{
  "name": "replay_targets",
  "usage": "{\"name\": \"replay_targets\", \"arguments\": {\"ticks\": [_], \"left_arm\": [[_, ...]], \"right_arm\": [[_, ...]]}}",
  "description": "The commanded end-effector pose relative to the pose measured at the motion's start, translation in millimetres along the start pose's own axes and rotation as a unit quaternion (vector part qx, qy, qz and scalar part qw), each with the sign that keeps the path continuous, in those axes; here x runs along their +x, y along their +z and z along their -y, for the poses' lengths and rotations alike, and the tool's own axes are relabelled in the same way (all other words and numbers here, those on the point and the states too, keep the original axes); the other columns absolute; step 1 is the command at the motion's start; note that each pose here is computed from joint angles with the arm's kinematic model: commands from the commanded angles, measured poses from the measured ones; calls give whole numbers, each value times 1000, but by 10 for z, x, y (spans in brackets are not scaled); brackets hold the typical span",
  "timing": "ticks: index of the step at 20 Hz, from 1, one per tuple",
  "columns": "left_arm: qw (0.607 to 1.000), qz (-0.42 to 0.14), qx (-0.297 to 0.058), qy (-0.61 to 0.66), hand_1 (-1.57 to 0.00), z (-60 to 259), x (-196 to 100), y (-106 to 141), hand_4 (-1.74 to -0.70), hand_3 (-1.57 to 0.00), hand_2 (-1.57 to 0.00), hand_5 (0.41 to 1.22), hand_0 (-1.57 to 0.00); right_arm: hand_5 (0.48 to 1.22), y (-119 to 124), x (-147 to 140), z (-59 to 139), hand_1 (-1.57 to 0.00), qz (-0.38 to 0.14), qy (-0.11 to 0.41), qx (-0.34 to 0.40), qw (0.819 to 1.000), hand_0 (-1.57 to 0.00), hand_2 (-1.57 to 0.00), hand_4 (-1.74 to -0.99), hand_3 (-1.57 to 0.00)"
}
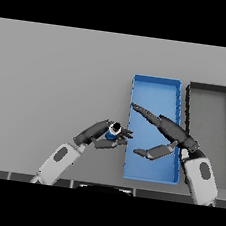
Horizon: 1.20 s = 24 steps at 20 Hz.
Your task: Pick up the blue pipe and place it into the blue bin.
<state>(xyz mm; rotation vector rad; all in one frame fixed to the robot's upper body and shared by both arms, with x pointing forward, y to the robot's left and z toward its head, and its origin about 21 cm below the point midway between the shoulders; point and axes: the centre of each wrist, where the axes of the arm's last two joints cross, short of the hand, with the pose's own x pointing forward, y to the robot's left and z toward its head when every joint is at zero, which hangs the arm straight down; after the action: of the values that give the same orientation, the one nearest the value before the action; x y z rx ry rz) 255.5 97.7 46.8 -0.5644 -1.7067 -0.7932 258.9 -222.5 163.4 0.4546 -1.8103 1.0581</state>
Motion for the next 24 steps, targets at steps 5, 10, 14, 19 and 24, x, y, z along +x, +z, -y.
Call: {"name": "replay_targets", "arguments": {"ticks": [5, 10, 14, 19, 24], "left_arm": [[1000, 0, -5, 1, -1571, 37, 28, -26, -1476, -1571, -1571, 1221, -1571], [1000, -1, -15, 16, -1571, -21, -26, -40, -1476, -1571, -1571, 1221, -1571], [999, 6, -28, 25, -1571, -10, -95, -29, -1454, -1571, -1571, 1221, -1571], [999, -15, -22, 31, -1571, -12, -19, -45, -1596, -1139, -1528, 1221, -1571], [999, -6, -24, 29, -1571, 24, -47, -56, -1694, -1307, -1557, 1221, -1571]], "right_arm": [[525, -273, 53, -76, 1, -12, -19, 62, 998, 1, 1, -1220, 1], [514, -604, 49, -211, 1, -8, -18, 121, 993, 1, 1, -1192, 1], [511, -802, 34, -262, -9, -14, -24, 145, 989, 1, -20, -1214, 1], [523, -1021, 69, -292, -652, -7, -22, 172, 985, -630, -657, -1383, -504], [781, -1072, 1, -388, -1270, 13, -63, 169, 984, -1263, -1271, -1495, -1139]]}}
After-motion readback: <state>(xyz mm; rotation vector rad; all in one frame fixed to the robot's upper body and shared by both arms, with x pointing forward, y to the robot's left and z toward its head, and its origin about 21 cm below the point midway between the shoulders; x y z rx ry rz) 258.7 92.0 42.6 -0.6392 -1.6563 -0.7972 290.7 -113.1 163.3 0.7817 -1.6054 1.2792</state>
